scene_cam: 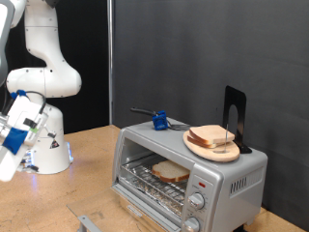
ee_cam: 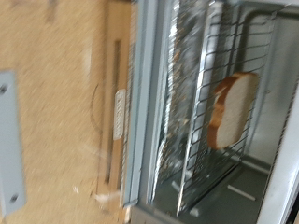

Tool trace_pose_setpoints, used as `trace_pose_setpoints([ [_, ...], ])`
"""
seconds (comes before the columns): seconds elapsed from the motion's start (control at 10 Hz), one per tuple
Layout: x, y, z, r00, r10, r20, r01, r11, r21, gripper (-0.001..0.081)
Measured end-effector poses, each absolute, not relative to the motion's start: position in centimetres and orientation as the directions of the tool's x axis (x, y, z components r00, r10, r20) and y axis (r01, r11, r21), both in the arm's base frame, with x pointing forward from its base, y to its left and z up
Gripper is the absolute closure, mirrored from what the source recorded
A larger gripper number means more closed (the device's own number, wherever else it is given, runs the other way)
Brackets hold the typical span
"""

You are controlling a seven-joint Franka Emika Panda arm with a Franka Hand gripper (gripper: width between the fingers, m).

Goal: Make a piece of toast with the oven

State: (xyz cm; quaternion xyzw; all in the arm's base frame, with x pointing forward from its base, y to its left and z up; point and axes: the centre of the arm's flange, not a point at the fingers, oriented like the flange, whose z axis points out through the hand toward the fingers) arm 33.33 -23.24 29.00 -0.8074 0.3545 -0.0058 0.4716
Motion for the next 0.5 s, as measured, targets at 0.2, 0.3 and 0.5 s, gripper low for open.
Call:
trace_pose_setpoints([
  [0.2, 33.36, -23.29, 28.94, 0.754, -0.583, -0.304, -0.551, -0.309, -0.775, -0.0002],
  [0.3, 33.33, -22.97, 29.02, 0.751, -0.567, -0.339, -0.564, -0.282, -0.776, -0.0002],
  [0.5, 33.57, -23.6, 28.61, 0.728, -0.574, -0.375, -0.59, -0.248, -0.768, -0.0002],
])
